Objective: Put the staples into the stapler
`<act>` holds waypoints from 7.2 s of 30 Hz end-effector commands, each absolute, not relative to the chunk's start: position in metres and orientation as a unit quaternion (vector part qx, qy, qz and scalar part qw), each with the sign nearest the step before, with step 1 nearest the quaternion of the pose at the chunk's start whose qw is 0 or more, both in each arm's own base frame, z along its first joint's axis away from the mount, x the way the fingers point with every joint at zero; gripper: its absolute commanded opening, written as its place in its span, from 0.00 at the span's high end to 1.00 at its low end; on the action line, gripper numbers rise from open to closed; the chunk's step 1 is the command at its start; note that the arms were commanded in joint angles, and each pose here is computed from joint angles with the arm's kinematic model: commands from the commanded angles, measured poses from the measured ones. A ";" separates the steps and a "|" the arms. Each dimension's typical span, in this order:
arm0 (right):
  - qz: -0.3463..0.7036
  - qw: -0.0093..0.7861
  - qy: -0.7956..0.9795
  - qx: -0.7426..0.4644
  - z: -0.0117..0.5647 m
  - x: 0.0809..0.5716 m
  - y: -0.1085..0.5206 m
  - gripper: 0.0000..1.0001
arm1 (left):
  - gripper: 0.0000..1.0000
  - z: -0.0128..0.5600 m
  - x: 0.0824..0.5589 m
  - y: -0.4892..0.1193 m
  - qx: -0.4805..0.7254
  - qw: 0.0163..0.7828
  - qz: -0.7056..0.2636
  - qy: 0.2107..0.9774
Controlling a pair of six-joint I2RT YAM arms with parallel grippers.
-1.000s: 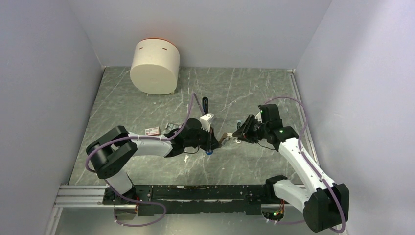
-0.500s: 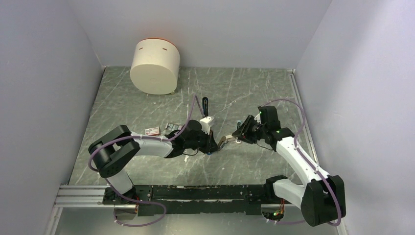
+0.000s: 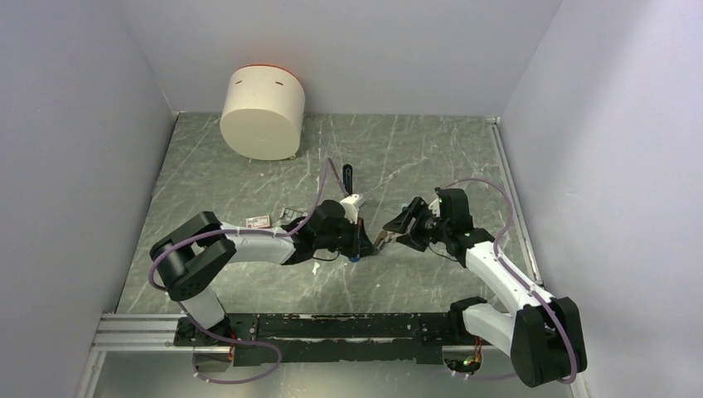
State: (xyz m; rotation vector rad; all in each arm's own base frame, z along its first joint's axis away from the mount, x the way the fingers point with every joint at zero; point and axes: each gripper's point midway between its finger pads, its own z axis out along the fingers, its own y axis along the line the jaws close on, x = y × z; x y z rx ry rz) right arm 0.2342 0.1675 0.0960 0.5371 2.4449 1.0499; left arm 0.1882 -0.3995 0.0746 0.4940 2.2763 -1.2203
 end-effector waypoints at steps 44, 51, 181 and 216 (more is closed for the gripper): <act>0.062 0.207 0.976 -0.002 0.042 0.279 0.177 0.69 | 0.47 0.131 0.248 -0.266 -0.003 0.428 -0.252 0.868; 0.051 0.187 0.981 -0.021 0.031 0.281 0.189 0.67 | 0.47 0.133 0.244 -0.255 -0.008 0.432 -0.247 0.868; 0.110 0.278 0.902 -0.311 0.024 0.334 0.459 0.60 | 0.03 0.291 0.240 -0.147 -0.106 0.586 -0.186 0.782; 0.079 0.278 0.900 -0.328 0.010 0.331 0.461 0.64 | 0.03 0.287 0.238 -0.144 -0.107 0.584 -0.179 0.785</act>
